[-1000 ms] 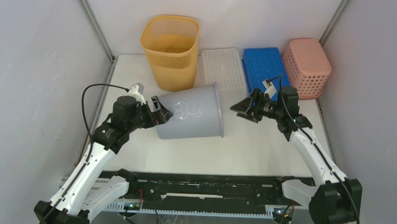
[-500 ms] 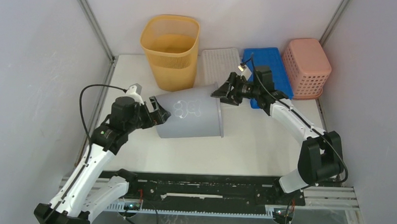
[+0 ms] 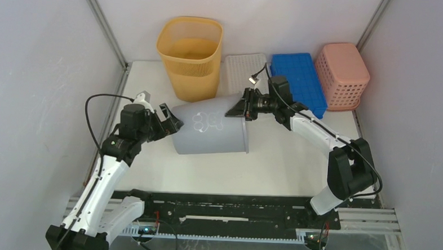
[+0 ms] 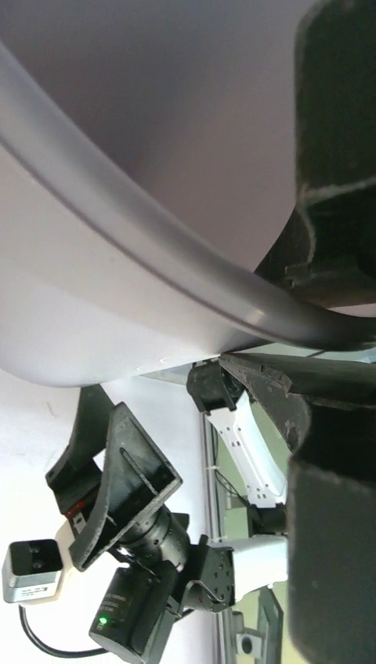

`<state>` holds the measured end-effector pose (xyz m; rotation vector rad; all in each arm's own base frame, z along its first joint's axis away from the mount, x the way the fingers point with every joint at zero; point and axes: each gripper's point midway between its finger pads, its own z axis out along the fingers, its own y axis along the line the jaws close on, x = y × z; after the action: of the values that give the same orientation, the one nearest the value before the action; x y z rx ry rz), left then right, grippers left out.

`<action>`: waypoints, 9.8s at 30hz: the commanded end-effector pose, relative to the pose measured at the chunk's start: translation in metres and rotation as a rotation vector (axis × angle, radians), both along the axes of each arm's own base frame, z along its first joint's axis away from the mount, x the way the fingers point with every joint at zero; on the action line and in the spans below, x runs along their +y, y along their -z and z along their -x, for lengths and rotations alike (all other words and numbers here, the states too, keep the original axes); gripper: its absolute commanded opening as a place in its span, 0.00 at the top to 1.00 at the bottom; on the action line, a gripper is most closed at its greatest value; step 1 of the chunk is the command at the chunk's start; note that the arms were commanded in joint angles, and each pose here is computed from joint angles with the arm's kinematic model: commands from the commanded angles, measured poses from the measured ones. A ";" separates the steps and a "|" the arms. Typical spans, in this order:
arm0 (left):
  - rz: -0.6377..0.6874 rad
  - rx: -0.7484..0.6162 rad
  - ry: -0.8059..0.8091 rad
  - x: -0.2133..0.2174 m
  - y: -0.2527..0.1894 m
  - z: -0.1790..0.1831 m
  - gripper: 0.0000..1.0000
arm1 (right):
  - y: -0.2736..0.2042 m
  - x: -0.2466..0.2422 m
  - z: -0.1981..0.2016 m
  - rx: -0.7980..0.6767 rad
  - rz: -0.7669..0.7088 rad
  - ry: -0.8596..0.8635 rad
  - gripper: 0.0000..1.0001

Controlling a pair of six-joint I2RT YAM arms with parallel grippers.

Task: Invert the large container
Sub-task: Turn the container upside down at the center of the board, then move the container to the corner of the board.

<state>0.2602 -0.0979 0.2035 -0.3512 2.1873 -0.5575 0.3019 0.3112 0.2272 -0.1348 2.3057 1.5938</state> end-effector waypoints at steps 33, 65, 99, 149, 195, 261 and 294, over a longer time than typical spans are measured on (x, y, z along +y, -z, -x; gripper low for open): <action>0.155 -0.344 0.065 0.006 -0.175 0.041 0.00 | -0.098 0.130 0.003 0.083 -0.838 -0.185 1.00; 0.079 -0.317 0.012 0.020 -0.161 0.031 0.00 | -0.002 0.157 0.004 0.164 -0.749 -0.038 0.64; 0.070 -0.289 -0.035 0.026 -0.153 0.013 0.00 | 0.109 0.082 0.017 0.244 -0.477 0.142 0.44; 0.031 -0.180 -0.028 0.029 -0.102 0.007 0.00 | 0.112 0.006 0.081 -0.024 0.222 -0.012 0.43; 0.059 -0.088 -0.061 0.030 -0.061 0.036 0.00 | 0.035 0.155 -0.010 -0.085 -0.068 -0.076 0.44; -0.022 0.037 -0.346 0.092 0.061 -0.251 0.00 | 0.063 -0.033 0.072 -0.066 0.059 0.056 0.41; -0.066 0.202 -0.801 0.207 0.058 -0.161 0.00 | 0.071 -0.035 0.095 -0.048 0.038 0.046 0.41</action>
<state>0.4091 0.0941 0.1277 -1.1555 2.0585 -0.0016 0.2077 0.2752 0.1439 -0.1034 2.3379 1.5046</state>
